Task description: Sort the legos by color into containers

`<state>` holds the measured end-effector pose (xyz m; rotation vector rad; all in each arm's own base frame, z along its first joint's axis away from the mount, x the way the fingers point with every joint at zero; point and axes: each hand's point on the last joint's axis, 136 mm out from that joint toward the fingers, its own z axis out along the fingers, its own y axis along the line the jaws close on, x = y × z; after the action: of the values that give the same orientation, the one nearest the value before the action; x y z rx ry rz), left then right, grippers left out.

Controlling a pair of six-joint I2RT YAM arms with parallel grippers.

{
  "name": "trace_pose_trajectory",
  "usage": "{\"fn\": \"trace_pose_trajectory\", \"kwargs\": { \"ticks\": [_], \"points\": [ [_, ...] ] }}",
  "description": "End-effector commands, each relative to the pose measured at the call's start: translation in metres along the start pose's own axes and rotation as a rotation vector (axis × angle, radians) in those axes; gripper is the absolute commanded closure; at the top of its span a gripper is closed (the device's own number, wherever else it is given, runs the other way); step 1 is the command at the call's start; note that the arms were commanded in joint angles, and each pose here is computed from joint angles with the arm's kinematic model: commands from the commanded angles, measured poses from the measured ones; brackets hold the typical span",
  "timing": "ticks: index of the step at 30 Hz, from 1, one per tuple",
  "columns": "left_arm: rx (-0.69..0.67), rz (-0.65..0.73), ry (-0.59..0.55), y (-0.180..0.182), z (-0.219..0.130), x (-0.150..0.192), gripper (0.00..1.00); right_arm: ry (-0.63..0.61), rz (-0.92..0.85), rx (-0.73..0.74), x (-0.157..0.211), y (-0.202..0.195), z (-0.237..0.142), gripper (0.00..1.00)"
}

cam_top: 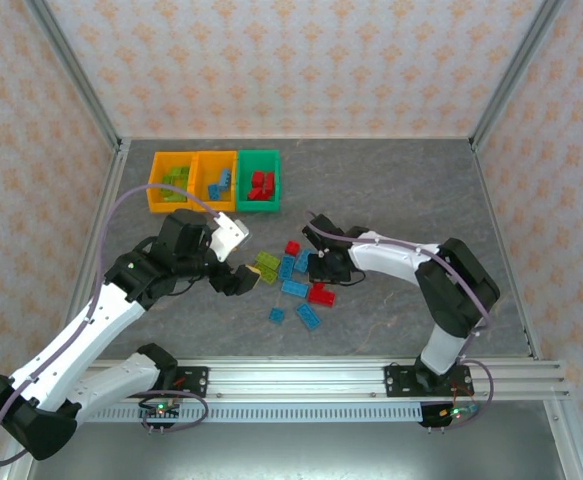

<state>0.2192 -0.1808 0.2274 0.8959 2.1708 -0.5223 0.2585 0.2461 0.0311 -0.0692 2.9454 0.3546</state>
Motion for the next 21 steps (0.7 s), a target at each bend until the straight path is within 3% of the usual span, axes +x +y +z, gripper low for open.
{"fn": "trace_pose_trajectory", "kwargs": {
  "ticks": [1, 6, 11, 15, 21],
  "points": [
    [-0.020, 0.009, 0.030, 0.003, 0.001, 0.009, 0.15, -0.011, 0.003, 0.064, 0.007, -0.016, -0.010, 0.82],
    [-0.126, -0.012, 0.016, 0.020, -0.005, 0.007, 0.14, -0.308, 0.005, -0.037, -0.037, 0.003, -0.084, 0.84],
    [-0.407, -0.068, -0.002, 0.064, -0.023, 0.011, 0.14, -0.553, -0.068, -0.225, -0.092, 0.054, -0.133, 0.84],
    [-0.624, -0.106, 0.016, 0.095, -0.042, 0.019, 0.13, -0.624, -0.134, -0.220, -0.145, 0.093, -0.130, 0.84],
    [-0.736, -0.103, 0.020, 0.109, -0.056, 0.024, 0.13, -0.673, -0.198, -0.087, -0.224, 0.127, -0.082, 0.87]
  ]
}}
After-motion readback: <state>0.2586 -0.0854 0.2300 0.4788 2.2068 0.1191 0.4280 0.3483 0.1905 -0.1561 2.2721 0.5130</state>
